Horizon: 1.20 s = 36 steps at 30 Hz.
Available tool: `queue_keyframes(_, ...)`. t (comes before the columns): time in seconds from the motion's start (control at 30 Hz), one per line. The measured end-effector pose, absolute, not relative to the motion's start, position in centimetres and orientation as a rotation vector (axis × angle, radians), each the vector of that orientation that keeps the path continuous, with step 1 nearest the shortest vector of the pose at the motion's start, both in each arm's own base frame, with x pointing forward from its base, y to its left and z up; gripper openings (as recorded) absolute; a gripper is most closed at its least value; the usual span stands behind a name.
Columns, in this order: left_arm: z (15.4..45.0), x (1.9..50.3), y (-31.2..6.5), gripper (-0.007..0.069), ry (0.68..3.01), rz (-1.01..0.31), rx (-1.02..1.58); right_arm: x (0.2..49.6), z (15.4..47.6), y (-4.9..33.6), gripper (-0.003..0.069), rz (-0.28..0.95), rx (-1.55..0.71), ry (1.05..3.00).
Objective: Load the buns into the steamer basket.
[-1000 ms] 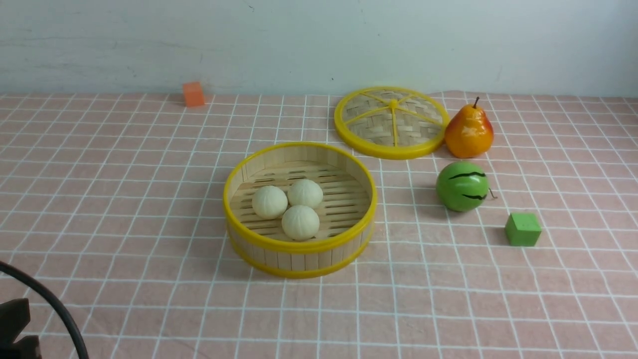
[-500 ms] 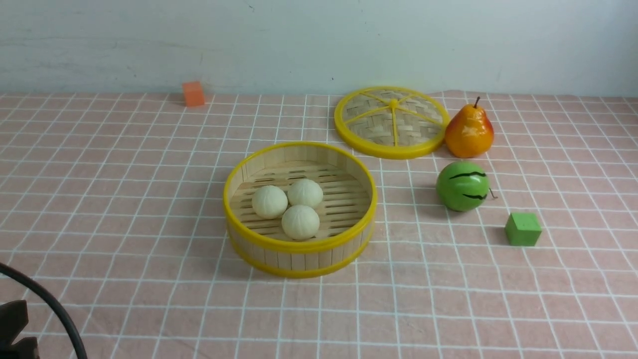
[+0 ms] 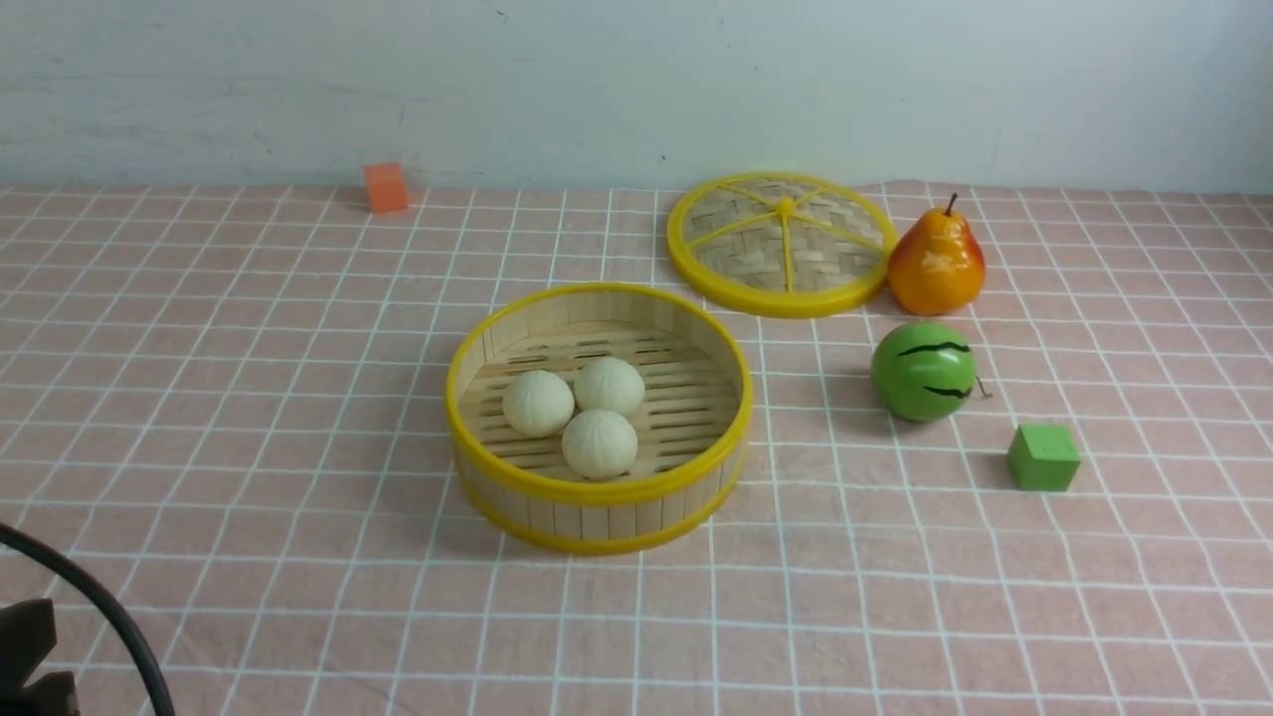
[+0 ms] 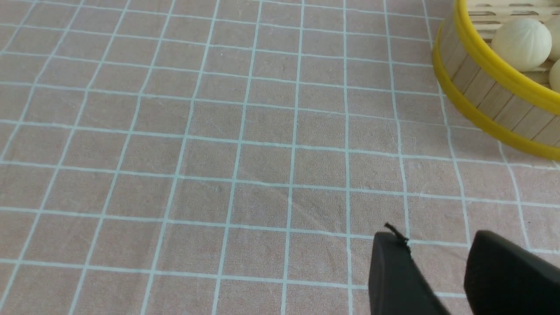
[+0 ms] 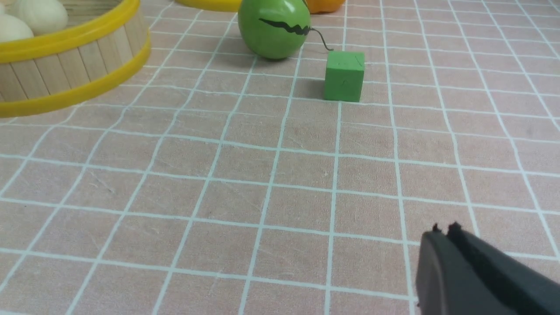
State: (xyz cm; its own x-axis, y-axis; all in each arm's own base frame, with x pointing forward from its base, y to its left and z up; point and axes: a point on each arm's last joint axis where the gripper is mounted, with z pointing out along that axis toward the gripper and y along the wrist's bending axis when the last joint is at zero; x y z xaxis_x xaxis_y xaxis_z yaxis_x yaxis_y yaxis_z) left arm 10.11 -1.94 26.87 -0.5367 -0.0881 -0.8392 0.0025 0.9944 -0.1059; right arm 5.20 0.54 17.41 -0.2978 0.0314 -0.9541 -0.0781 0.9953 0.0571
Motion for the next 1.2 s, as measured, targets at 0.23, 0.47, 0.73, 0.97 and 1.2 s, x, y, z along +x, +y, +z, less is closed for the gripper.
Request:
queue_keyframes(0.23, 26.9, 10.1, -1.9, 0.0238, 2.135, -0.115, -0.06, 5.2, 17.4, 0.5, 0.001, 0.105, -0.037, 1.871)
queue_keyframes(0.47, 26.8, 8.1, -0.4, 0.0238, 2.075, -0.129, -0.119, 5.2, 17.4, 0.5, 0.0017, 0.104, -0.038, 1.871)
queue_keyframes(0.73, 25.8, 5.6, -0.6, 0.0216, 1.64, -0.449, -0.189, 5.2, 17.4, 0.5, 0.0027, 0.104, -0.038, 1.871)
queue_keyframes(0.97, 20.5, 5.6, -0.4, 0.016, 1.524, -0.361, -0.229, 5.2, 17.4, 0.5, 0.0031, 0.104, -0.038, 1.871)
queue_keyframes(1.2, 17.1, 5.3, 0.0, 0.0078, 1.85, -0.254, -0.285, 5.2, 17.4, 0.5, 0.0036, 0.103, -0.039, 1.871)
